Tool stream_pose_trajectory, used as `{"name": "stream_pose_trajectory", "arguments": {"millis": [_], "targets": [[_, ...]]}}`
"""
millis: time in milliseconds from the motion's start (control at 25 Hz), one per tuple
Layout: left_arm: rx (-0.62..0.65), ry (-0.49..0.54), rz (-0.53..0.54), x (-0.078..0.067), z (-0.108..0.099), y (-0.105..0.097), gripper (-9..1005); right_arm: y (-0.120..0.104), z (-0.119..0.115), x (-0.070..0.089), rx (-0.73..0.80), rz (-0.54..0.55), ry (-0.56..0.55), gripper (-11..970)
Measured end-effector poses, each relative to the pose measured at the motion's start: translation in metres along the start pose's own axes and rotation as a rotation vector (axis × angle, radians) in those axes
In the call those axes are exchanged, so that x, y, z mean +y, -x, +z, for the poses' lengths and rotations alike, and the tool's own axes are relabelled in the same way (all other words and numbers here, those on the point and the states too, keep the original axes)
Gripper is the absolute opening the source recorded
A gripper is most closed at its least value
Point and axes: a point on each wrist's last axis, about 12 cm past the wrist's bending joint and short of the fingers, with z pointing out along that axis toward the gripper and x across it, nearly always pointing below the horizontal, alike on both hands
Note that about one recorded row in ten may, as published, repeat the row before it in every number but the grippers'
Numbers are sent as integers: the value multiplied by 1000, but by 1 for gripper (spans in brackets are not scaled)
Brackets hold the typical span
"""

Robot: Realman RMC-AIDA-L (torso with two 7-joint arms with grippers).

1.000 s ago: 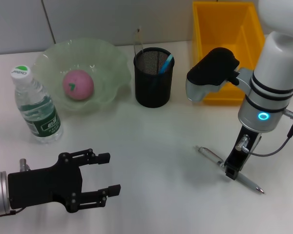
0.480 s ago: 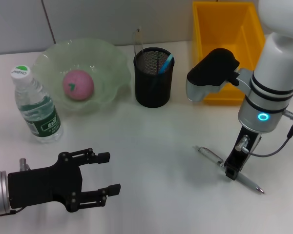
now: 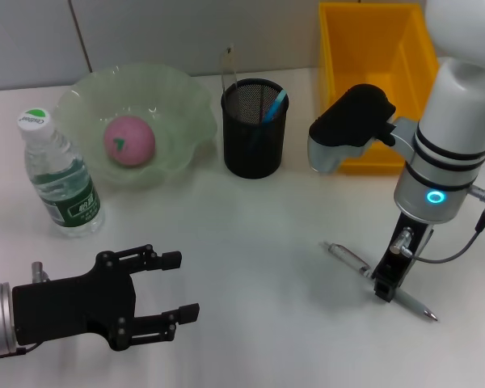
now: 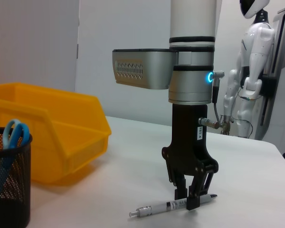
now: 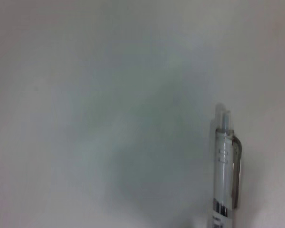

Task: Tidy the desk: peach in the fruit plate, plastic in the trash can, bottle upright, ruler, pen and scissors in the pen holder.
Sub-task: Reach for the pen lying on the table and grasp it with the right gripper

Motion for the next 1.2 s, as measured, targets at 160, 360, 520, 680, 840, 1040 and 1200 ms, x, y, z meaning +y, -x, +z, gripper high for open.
{"name": "stream_pose_trajectory", "arguments": {"millis": [160, 360, 520, 680, 840, 1040, 1200], "targets": [[-1, 2, 0, 0, 0, 0, 753, 0, 0, 0, 0, -2, -1, 186], [-2, 3, -1, 0, 0, 0, 753, 0, 0, 0, -1, -2, -1, 178], [-3, 5, 1, 0, -1, 0, 753, 0, 0, 0, -2, -1, 0, 171], [-2, 4, 1, 0, 0, 0, 753, 0, 0, 0, -2, 0, 0, 165], [-2, 3, 0, 0, 0, 0, 753, 0, 1, 0, -1, 0, 2, 158], [-2, 2, 0, 0, 0, 0, 753, 0, 2, 0, 4, 2, 6, 150], [-2, 3, 0, 0, 0, 0, 753, 0, 0, 1, -6, -1, 4, 143]]}}
